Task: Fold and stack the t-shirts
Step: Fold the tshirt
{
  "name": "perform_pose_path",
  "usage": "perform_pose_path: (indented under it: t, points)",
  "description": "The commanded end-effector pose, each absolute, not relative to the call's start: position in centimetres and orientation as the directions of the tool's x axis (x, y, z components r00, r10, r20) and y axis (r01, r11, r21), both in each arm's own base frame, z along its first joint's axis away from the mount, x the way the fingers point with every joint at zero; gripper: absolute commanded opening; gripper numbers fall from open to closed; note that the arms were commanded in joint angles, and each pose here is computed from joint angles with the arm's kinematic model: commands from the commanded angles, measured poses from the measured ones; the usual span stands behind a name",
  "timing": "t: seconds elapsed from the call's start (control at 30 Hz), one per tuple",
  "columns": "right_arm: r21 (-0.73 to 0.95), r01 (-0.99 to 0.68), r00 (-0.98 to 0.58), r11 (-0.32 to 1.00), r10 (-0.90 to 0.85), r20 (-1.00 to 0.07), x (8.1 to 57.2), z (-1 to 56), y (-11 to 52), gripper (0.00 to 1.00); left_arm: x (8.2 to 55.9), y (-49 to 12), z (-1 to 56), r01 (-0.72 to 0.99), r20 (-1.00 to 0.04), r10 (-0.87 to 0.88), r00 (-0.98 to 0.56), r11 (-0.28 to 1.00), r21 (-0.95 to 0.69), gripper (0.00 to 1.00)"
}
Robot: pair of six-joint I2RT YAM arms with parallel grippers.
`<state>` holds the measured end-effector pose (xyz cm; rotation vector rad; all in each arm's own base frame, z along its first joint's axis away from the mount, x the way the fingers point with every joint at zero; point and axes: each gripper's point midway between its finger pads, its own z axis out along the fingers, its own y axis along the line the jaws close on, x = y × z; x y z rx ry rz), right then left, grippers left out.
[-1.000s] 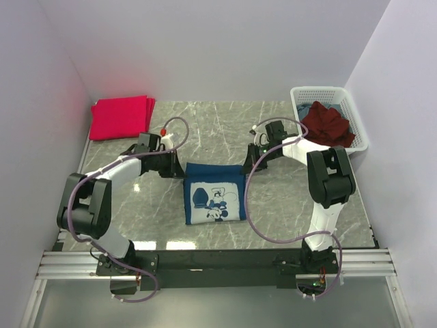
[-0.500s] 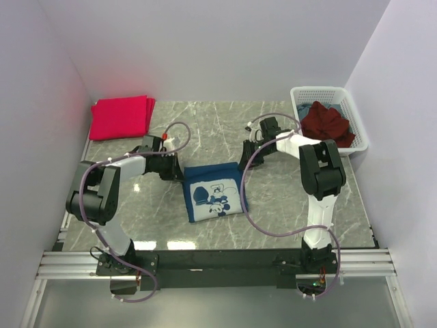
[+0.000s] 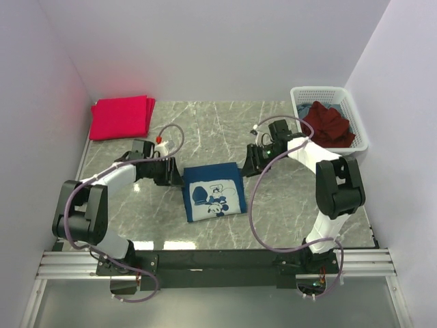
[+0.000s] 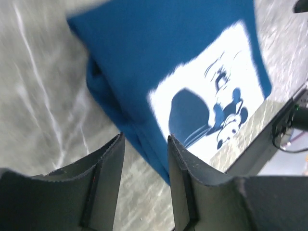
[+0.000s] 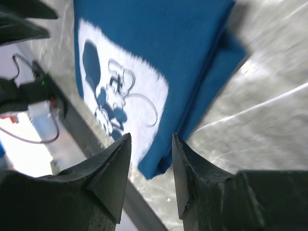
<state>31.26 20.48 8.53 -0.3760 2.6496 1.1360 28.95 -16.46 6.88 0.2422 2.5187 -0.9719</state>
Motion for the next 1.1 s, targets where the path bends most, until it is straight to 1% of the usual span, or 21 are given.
perform_pose_path:
  t: [0.0, 0.07, 0.2, 0.3, 0.33, 0.37, 0.4, 0.43, 0.5, 0.53, 0.57, 0.6, 0.67, 0.77, 0.87, 0.9, 0.93, 0.97, 1.0, 1.03, 1.07]
  points:
    - [0.728, -0.304, -0.952, 0.615, -0.213, -0.218, 27.1, 7.9, 21.2, 0.47, 26.6, -16.9, 5.7, 0.267, -0.370, 0.010, -0.929, 0.710, -0.652, 0.46]
    - [0.735, -0.299, -0.952, 0.608, -0.242, -0.187, 25.8, 6.9, 21.4, 0.47, 26.5, -17.2, 5.5, 0.266, -0.360, 0.015, -0.933, 0.703, -0.660, 0.46]
    - [0.749, -0.262, -0.955, 0.609, -0.274, -0.111, 24.4, 4.7, 21.8, 0.47, 26.0, -17.7, 3.9, 0.229, -0.295, 0.026, -0.955, 0.695, -0.681, 0.44]
    - [0.757, -0.248, -0.957, 0.604, -0.275, -0.094, 24.6, 4.1, 22.0, 0.45, 26.3, -18.2, 3.4, 0.228, -0.280, 0.034, -0.959, 0.678, -0.698, 0.41]
    - [0.762, -0.251, -0.956, 0.598, -0.278, -0.096, 24.7, 4.1, 22.1, 0.42, 26.4, -18.3, 3.3, 0.229, -0.281, 0.033, -0.959, 0.675, -0.702, 0.41]
    - [0.765, -0.250, -0.956, 0.594, -0.276, -0.098, 25.0, 4.1, 22.3, 0.40, 26.7, -18.4, 3.2, 0.238, -0.293, 0.032, -0.956, 0.670, -0.704, 0.36]
    - [0.766, -0.246, -0.957, 0.594, -0.274, -0.095, 25.2, 3.7, 22.4, 0.36, 26.7, -18.5, 2.8, 0.227, -0.277, 0.031, -0.960, 0.665, -0.712, 0.32]
    - [0.765, -0.240, -0.959, 0.598, -0.268, -0.092, 25.5, 3.6, 22.4, 0.26, 27.0, -18.7, 2.9, 0.230, -0.278, 0.032, -0.960, 0.656, -0.719, 0.25]
    - [0.753, -0.251, -0.958, 0.608, -0.266, -0.105, 26.5, 3.0, 22.5, 0.15, 27.6, -19.1, 2.9, 0.232, -0.278, 0.029, -0.960, 0.637, -0.735, 0.13]
    - [0.746, -0.249, -0.960, 0.618, -0.258, -0.107, 27.0, 2.8, 22.5, 0.04, 28.4, -19.2, 3.3, 0.247, -0.298, 0.026, -0.954, 0.631, -0.735, 0.05]
    - [0.741, -0.248, -0.963, 0.624, -0.242, -0.119, 27.9, 2.7, 22.5, 0.00, 29.4, -19.3, 3.6, 0.266, -0.327, 0.023, -0.945, 0.637, -0.724, 0.01]
    - [0.738, -0.254, -0.962, 0.626, -0.238, -0.130, 28.3, 2.7, 22.5, 0.00, 29.6, -19.1, 3.4, 0.265, -0.330, 0.021, -0.944, 0.643, -0.718, 0.01]
    - [0.720, -0.258, -0.964, 0.645, -0.220, -0.149, 29.7, 2.6, 22.4, 0.00, 31.2, -18.5, 3.7, 0.286, -0.366, 0.016, -0.930, 0.658, -0.697, 0.01]
    - [0.698, -0.277, -0.961, 0.661, -0.193, -0.199, 31.8, 3.2, 22.3, 0.00, 33.2, -17.4, 3.3, 0.274, -0.381, -0.004, -0.925, 0.686, -0.674, 0.01]
    - [0.684, -0.302, -0.953, 0.665, -0.185, -0.241, 32.8, 4.2, 22.4, 0.00, 33.8, -16.8, 3.8, 0.276, -0.391, -0.009, -0.920, 0.692, -0.667, 0.01]
    - [0.679, -0.312, -0.950, 0.664, -0.198, -0.243, 32.6, 4.6, 22.2, 0.05, 33.6, -16.8, 4.1, 0.282, -0.393, -0.008, -0.920, 0.684, -0.673, 0.01]
    - [0.676, -0.322, -0.946, 0.663, -0.203, -0.252, 32.6, 5.1, 22.1, 0.20, 32.7, -17.0, 4.7, 0.285, -0.378, -0.001, -0.926, 0.654, -0.701, 0.15]
    - [0.673, -0.340, -0.940, 0.656, -0.209, -0.271, 32.4, 6.5, 21.9, 0.27, 32.5, -16.9, 6.1, 0.329, -0.420, 0.010, -0.907, 0.640, -0.695, 0.26]
    - [0.670, -0.367, -0.929, 0.646, -0.216, -0.300, 32.3, 7.5, 21.7, 0.34, 32.2, -16.8, 6.9, 0.346, -0.439, 0.009, -0.899, 0.631, -0.695, 0.34]
    - [0.666, -0.391, -0.918, 0.635, -0.219, -0.331, 32.2, 8.5, 21.7, 0.43, 31.4, -16.5, 7.4, 0.354, -0.450, 0.003, -0.893, 0.621, -0.699, 0.42]
    - [0.659, -0.428, -0.899, 0.618, -0.214, -0.383, 31.6, 10.5, 21.7, 0.46, 31.0, -16.7, 9.7, 0.428, -0.520, 0.015, -0.854, 0.589, -0.686, 0.45]
